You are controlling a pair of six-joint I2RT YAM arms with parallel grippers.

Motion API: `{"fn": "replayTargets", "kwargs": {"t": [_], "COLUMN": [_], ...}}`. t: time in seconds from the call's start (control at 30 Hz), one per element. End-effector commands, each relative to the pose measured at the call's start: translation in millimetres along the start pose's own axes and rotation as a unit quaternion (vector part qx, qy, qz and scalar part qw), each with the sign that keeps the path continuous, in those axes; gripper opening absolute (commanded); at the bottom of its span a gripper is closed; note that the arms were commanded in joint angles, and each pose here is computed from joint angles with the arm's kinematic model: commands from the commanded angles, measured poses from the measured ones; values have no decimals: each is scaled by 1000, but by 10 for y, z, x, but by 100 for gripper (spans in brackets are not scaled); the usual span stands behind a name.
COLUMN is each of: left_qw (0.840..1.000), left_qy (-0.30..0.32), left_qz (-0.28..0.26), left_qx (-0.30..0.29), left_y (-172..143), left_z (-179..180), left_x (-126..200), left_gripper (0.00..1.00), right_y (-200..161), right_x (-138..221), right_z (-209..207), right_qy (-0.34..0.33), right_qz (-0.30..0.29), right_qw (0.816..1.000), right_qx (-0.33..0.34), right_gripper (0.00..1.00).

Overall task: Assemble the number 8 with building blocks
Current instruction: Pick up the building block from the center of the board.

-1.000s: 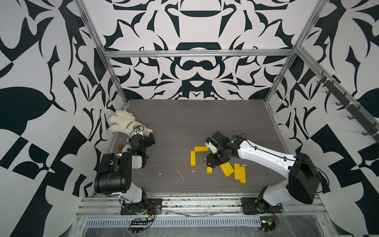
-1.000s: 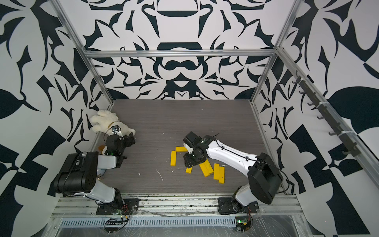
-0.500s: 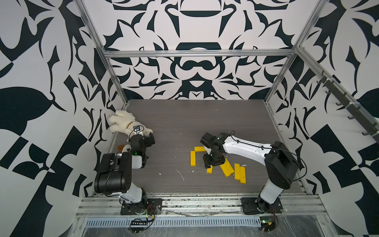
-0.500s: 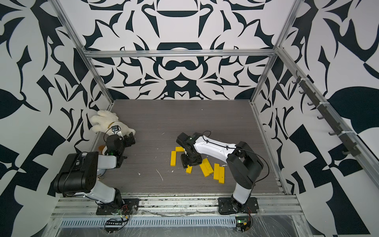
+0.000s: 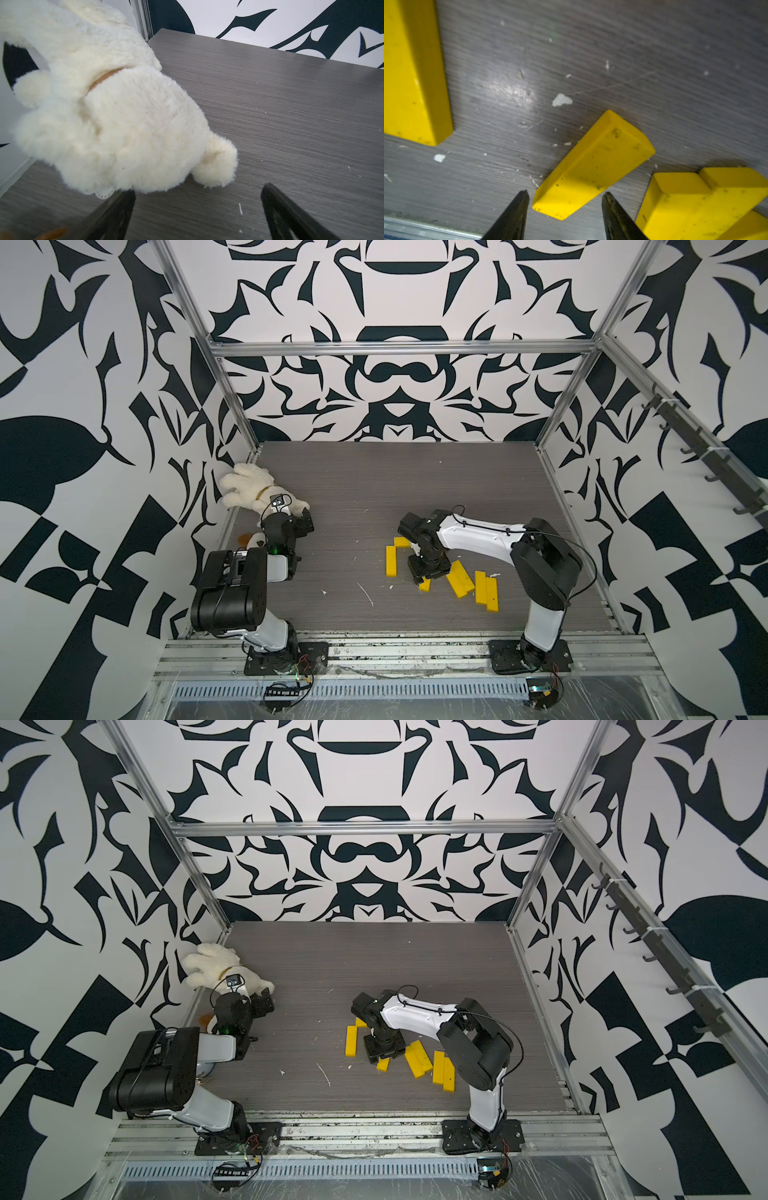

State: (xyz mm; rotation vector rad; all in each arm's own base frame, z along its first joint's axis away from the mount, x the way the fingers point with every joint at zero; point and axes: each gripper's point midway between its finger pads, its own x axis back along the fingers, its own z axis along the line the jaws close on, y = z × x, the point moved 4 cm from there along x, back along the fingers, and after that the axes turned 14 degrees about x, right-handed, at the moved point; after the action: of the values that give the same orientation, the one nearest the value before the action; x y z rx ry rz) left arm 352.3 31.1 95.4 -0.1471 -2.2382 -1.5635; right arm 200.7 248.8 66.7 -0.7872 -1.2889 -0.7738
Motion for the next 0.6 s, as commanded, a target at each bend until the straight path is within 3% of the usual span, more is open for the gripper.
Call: {"fn": "replayTargets", "kwargs": {"t": [0.0,0.17,0.43,0.57], "left_qw": [1000,1000,1000,1000], "left_qy": [-6,-6,-6,-7], "left_qz": [-12,-13,-12,-12], "left_qx": [2,2,2,2], "left_y": [72,77,74,73], "left_z": [-20,-23,-20,-24], "left_x": [-3,-2,-4,-3], "left_gripper": [99,99,99,99], "right_y": [-38,-14,42,63], "right_x": [-9,-27,-34,-56], "right_z": [-25,-68,-130,-105], "right_qy": [-20,-54,-88,-82], "right_qz": [6,-1,-14,-28], "right_qw": [1000,998,995,994], "right_qx": [16,34,44,66], "right_gripper": [54,49,48,30]}}
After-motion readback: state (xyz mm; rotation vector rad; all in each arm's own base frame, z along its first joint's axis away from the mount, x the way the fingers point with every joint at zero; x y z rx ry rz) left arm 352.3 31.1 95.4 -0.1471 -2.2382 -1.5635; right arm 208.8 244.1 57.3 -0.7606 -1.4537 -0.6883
